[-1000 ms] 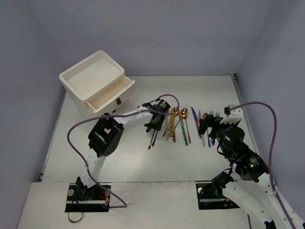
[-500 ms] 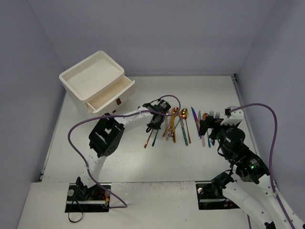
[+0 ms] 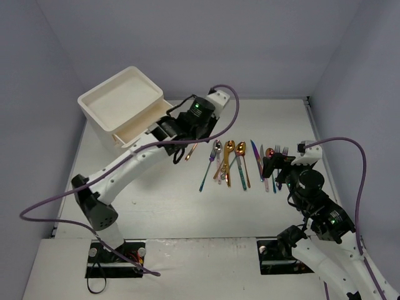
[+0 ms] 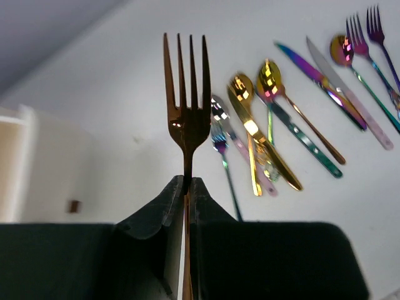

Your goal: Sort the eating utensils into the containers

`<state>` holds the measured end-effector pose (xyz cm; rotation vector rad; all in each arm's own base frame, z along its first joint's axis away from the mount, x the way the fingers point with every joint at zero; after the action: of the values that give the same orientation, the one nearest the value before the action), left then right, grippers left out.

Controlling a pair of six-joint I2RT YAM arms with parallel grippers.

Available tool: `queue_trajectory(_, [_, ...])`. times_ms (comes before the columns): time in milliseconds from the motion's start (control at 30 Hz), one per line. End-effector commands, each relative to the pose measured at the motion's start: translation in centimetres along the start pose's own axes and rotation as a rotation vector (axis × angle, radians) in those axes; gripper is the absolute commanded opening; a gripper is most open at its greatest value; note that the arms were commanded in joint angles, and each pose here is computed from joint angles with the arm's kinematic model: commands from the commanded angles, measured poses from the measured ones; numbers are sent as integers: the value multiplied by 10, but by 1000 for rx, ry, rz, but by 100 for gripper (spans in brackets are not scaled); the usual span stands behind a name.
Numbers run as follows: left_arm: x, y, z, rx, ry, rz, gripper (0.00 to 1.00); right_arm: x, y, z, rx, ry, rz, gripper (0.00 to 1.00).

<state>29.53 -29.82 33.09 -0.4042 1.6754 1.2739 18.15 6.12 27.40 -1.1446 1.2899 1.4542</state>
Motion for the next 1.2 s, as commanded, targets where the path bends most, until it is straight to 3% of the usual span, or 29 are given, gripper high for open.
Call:
queue_trajectory(0, [-27, 43, 56, -191, -229, -29, 0, -9, -3, 3, -6, -25, -38, 87])
queue_trajectory(400, [-23, 25, 158, -359, -454, 143, 0, -6, 0, 3, -21, -30, -42, 87])
queue_trajectory(567, [-29, 17, 184, -358, -434, 128, 0, -4, -2, 4, -25, -27, -34, 87])
queue_trajectory(1167, [16, -11, 215, -447, -309, 271, 0, -2, -3, 6, -33, -20, -26, 88])
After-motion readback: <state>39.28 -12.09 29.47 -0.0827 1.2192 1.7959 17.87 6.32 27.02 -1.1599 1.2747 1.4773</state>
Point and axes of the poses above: each gripper's point midway between its finger pads, its own y axis back along the fingers, its own z axis along the line the jaws close on, x = y × z, the point moved 5 cm from there along y, back along the fingers, and after that the axes turned 8 degrees about y, right-handed, at the moved point
